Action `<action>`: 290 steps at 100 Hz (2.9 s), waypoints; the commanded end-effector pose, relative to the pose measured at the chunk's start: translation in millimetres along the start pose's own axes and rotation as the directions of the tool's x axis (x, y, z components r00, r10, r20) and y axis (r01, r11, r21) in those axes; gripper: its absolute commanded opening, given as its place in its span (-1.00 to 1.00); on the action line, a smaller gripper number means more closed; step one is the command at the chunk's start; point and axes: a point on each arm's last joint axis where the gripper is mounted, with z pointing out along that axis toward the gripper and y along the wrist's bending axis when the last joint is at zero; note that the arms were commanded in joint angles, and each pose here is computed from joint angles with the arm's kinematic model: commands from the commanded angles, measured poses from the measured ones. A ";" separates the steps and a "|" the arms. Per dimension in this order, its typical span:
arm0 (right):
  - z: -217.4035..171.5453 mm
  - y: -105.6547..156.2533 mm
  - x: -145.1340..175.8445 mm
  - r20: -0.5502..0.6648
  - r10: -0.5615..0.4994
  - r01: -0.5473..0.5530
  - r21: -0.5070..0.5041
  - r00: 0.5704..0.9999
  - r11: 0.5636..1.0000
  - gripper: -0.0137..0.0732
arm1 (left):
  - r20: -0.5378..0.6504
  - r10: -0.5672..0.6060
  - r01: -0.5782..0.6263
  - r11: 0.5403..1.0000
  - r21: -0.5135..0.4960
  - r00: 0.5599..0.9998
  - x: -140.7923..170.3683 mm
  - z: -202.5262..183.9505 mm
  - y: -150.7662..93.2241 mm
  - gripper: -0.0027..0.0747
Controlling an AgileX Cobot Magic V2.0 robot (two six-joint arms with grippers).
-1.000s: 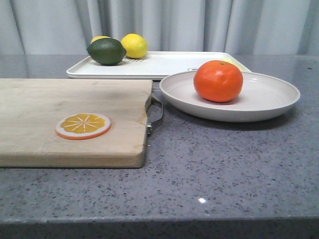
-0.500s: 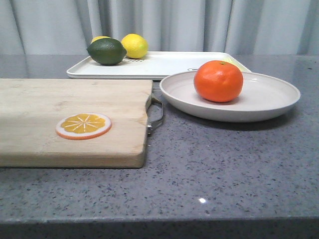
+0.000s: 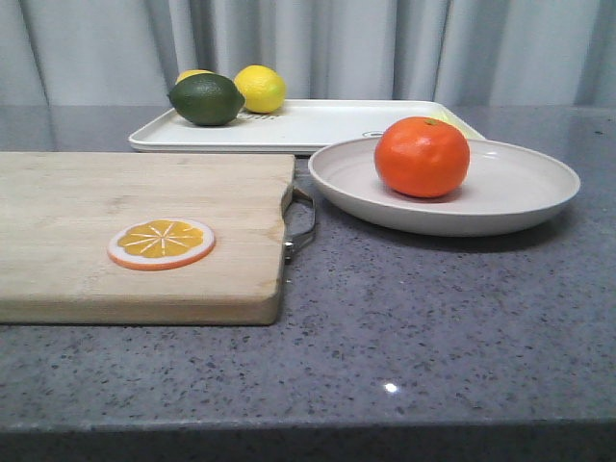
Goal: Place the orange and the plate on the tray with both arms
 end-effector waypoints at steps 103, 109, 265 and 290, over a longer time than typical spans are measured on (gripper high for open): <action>152.9 50.7 -65.2 -0.639 -0.009 -0.073 -0.102 0.769 0.992 0.30 | 0.095 -0.010 0.008 1.000 0.013 0.995 -13.0 -5.0 -2.1 -0.98; 162.8 52.2 -62.2 -0.657 -0.007 -0.078 -0.100 0.754 0.992 0.30 | 0.095 -0.010 0.008 1.000 0.013 0.995 -13.0 -5.0 -2.1 -0.98; 211.9 59.9 -29.1 -0.774 0.007 -0.112 -0.083 0.633 0.990 -0.84 | 0.095 -0.010 0.008 1.000 0.013 0.995 -13.0 -5.0 -2.1 -0.98; 208.3 65.6 -46.7 -0.766 0.024 -0.162 -0.105 0.642 0.981 -0.84 | 0.095 -0.010 0.008 1.000 0.013 0.995 -13.0 -5.0 -2.1 -0.98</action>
